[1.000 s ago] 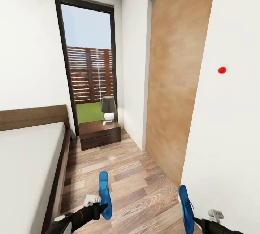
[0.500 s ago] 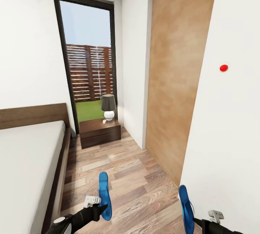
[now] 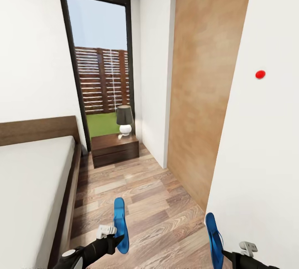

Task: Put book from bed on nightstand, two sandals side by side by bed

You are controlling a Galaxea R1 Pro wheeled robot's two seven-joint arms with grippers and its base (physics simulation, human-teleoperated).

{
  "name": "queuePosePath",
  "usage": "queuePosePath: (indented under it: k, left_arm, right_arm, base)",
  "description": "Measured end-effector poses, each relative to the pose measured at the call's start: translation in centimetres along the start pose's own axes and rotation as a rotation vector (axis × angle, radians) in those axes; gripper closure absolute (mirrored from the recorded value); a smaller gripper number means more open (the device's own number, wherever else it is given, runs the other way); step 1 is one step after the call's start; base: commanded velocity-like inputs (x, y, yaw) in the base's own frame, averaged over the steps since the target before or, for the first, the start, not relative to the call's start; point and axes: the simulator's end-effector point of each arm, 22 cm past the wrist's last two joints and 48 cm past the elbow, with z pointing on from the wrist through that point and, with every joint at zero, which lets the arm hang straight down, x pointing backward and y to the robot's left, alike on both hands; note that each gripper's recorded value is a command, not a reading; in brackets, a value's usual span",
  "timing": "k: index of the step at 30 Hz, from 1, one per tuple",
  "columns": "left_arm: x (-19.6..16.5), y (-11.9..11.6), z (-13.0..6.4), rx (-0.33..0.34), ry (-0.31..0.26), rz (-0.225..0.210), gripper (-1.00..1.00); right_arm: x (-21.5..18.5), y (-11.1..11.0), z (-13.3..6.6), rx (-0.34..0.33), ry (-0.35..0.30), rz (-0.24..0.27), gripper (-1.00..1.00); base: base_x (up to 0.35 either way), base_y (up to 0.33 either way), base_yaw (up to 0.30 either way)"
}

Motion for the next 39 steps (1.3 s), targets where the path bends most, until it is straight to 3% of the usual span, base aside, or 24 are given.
queuePosePath:
  k: [39]
  left_arm:
    - [2.9, 0.7, 0.7, -0.004, 0.053, -0.035, 1.0]
  right_arm:
    - [2.4, -1.1, 0.6, 0.018, 0.052, 0.028, 1.0]
  base:
    - [0.0, 0.0, 0.0]
